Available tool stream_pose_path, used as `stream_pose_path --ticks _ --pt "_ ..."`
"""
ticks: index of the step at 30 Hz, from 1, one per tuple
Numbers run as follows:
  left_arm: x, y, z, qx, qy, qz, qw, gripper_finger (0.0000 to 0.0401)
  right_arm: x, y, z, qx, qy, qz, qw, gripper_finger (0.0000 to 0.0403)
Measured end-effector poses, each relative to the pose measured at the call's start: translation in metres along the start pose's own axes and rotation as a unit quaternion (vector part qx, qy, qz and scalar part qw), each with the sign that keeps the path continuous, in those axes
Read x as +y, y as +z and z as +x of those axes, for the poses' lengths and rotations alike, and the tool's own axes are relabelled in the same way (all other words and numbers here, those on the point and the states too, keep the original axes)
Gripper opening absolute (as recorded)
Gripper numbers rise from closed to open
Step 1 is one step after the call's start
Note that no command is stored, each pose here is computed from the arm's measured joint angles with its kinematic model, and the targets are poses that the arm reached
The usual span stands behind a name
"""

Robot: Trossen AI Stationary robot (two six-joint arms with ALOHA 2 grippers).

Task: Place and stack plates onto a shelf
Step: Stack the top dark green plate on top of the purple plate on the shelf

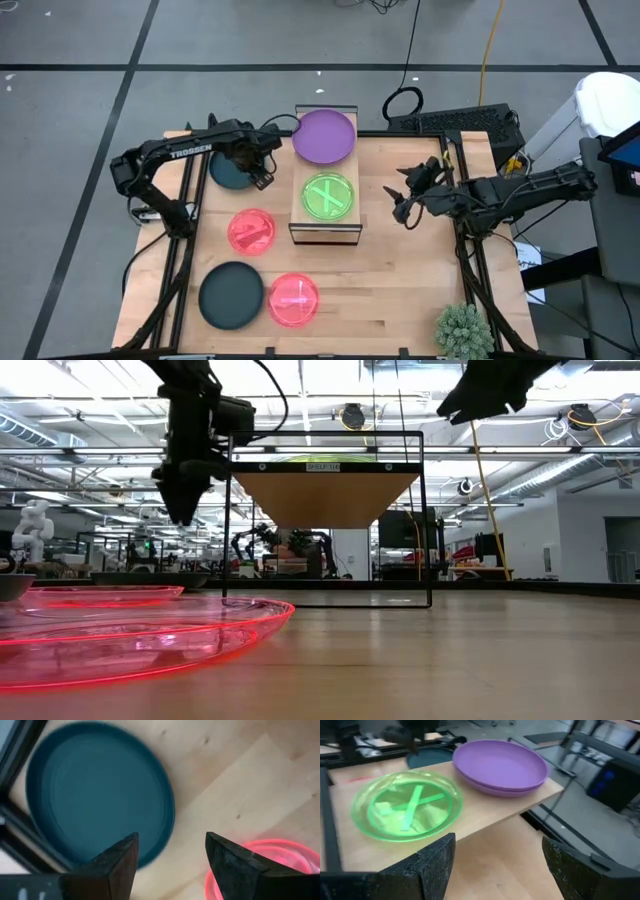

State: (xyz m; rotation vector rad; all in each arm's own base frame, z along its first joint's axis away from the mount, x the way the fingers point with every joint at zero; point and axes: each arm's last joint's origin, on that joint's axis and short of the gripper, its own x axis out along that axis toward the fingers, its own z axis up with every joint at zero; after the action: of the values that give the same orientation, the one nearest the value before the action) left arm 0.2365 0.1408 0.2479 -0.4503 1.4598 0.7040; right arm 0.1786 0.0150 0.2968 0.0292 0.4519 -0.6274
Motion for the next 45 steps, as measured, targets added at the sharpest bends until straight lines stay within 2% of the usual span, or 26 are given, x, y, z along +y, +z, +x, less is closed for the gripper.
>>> stream_pose_path --ticks 7,13,26,33,45 --pt "-0.002 0.013 0.025 0.032 0.005 0.050 0.998 0.0236 -0.014 -0.003 -0.007 -0.033 0.012 0.028 0.999 0.0276" --pt "-0.003 0.015 0.039 0.039 0.022 0.058 0.997 0.0236 -0.023 -0.002 -0.011 -0.058 0.010 0.057 0.997 0.0276" --pt "0.006 -0.023 0.071 0.019 0.019 0.038 0.999 0.0236 -0.023 0.003 -0.013 -0.082 0.021 0.096 0.992 0.0276" --pt "0.004 -0.028 0.087 -0.001 0.008 0.031 0.999 0.0235 -0.022 0.007 -0.013 -0.097 0.027 0.131 0.986 0.0276" --pt "0.002 -0.032 0.100 -0.026 0.000 0.029 0.999 0.0157 -0.021 0.019 -0.016 -0.145 0.046 0.194 0.969 0.0276"
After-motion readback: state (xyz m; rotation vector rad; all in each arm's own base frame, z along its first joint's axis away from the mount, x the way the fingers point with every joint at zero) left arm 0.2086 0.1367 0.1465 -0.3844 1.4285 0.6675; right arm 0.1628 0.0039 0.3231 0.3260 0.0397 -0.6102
